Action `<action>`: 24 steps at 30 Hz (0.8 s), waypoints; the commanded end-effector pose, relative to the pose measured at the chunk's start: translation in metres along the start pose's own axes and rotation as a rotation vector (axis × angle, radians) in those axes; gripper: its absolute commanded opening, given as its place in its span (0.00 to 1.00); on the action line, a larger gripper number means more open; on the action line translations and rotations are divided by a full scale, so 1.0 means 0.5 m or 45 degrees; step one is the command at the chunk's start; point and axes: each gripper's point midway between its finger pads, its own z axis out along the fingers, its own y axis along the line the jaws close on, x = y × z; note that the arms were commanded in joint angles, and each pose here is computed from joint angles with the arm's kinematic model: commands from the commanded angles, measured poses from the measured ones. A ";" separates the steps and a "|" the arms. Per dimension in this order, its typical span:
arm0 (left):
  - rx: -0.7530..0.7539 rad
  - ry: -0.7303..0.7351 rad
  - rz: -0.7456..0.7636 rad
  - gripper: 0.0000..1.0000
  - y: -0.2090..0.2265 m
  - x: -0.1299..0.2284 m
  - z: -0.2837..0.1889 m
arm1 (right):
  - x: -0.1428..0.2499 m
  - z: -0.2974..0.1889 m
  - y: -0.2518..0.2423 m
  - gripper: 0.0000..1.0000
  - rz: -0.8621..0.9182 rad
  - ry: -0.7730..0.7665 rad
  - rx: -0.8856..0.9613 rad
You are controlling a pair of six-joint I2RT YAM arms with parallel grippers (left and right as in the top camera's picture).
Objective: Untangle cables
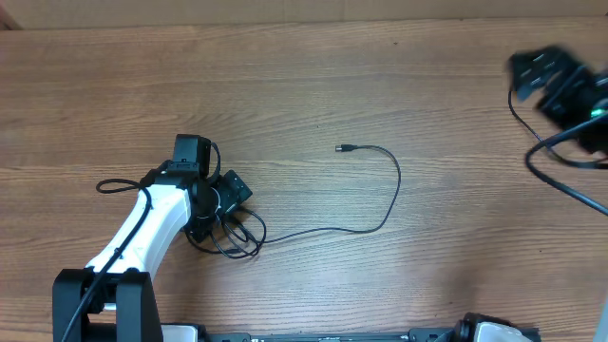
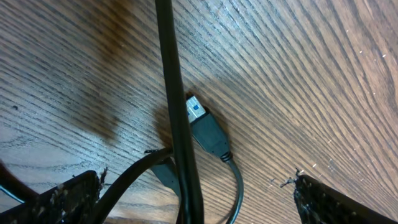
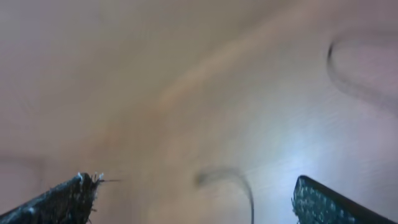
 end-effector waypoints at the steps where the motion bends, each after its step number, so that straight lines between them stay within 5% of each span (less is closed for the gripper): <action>1: 0.008 -0.033 0.002 1.00 -0.003 -0.014 0.003 | 0.068 0.025 0.003 1.00 -0.036 0.199 0.014; 6: 0.049 -0.071 0.012 1.00 -0.019 -0.029 0.002 | 0.175 0.036 0.010 0.90 -0.059 0.461 0.029; 13: 0.122 -0.079 0.013 1.00 -0.044 -0.036 -0.001 | 0.276 0.063 0.059 0.89 -0.124 0.652 -0.012; 18: 0.491 0.052 0.439 1.00 -0.141 0.001 -0.035 | 0.335 0.086 0.068 0.88 -0.138 0.723 0.053; 24: 0.617 0.109 0.472 0.93 -0.150 -0.023 -0.102 | 0.377 0.114 0.039 0.89 -0.070 0.684 0.277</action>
